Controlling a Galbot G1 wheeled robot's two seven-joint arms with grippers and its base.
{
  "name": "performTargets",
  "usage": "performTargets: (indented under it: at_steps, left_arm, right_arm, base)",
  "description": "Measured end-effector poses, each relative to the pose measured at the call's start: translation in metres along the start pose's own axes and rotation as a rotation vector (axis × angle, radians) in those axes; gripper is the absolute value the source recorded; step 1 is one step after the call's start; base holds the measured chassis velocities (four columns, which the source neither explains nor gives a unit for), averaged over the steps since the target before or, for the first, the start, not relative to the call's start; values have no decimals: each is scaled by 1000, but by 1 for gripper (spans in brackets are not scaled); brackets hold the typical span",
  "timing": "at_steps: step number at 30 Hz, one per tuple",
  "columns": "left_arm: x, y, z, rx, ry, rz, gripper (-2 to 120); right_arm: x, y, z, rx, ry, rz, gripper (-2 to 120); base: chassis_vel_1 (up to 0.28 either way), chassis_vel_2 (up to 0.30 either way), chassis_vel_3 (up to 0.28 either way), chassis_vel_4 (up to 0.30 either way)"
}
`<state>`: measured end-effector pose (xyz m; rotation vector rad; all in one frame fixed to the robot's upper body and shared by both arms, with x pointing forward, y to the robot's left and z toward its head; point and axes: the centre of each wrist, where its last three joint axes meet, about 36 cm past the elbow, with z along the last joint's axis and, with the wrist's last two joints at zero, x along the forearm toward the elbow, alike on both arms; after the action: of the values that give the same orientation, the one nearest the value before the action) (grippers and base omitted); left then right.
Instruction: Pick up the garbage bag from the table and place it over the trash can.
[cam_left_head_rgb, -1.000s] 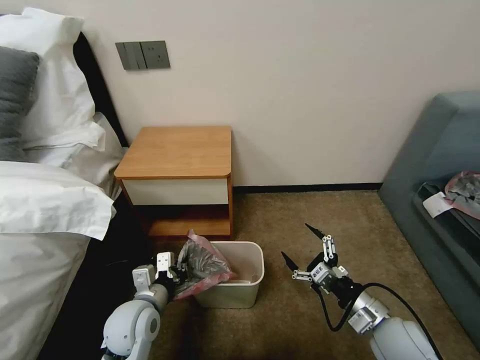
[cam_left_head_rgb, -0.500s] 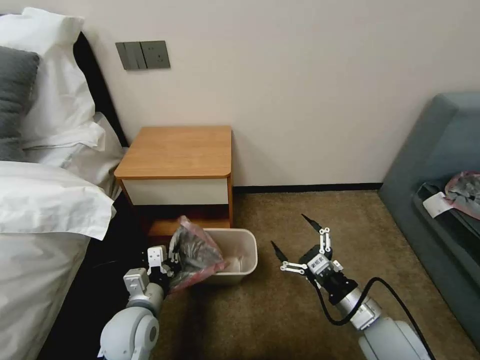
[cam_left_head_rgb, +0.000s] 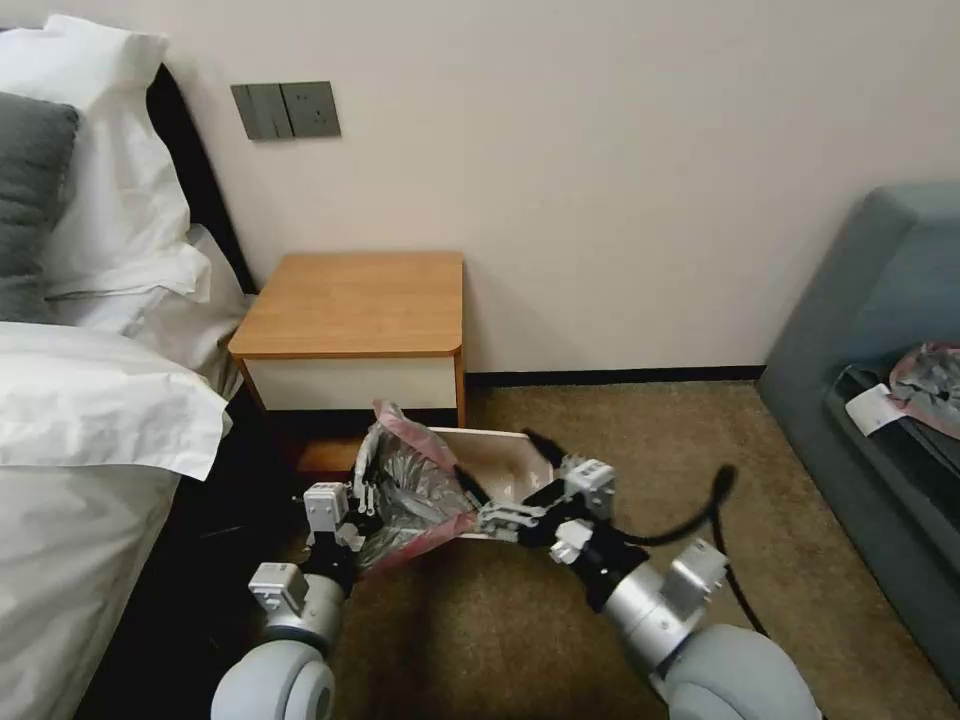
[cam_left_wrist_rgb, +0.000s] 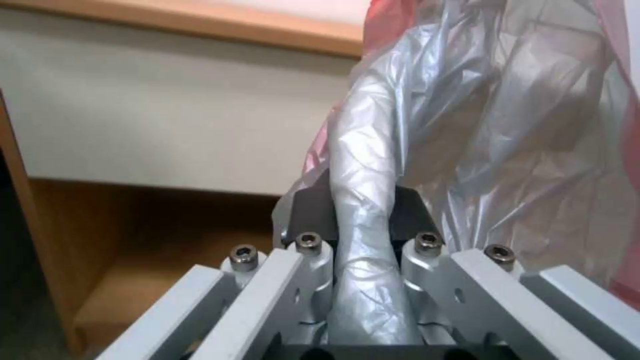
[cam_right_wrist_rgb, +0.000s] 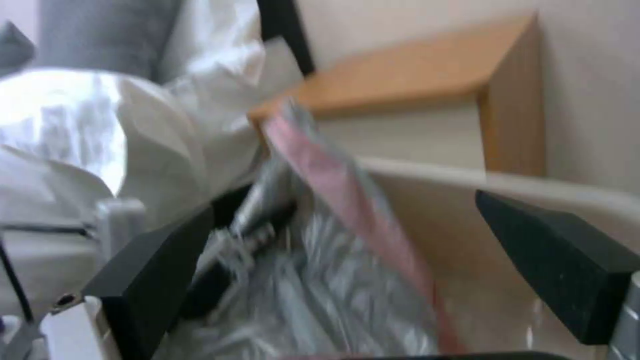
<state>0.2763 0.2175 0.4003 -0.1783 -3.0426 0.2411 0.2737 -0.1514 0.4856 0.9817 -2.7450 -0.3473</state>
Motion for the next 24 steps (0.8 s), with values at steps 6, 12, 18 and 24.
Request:
performTargets:
  at_steps: [6,12,18,24]
  left_arm:
    - [4,-1,-5,-18,-22,3,9]
    - [7,-2,-5,-26,-19,0,9]
    - [7,-1,-5,-27,-20,-9,9]
    - [6,-1,-3,-22,-21,-13,9]
  right_arm:
    - [-45,-1,2,-37,126,23,100]
    - [-72,-10,10,-6,151,40,100]
    - [-91,-12,16,0,165,40,94]
    - [-93,-9,20,4,162,32,73]
  base:
    - [0,0,0,0]
    - [0,0,0,0]
    - [0,0,0,0]
    - [0,0,0,0]
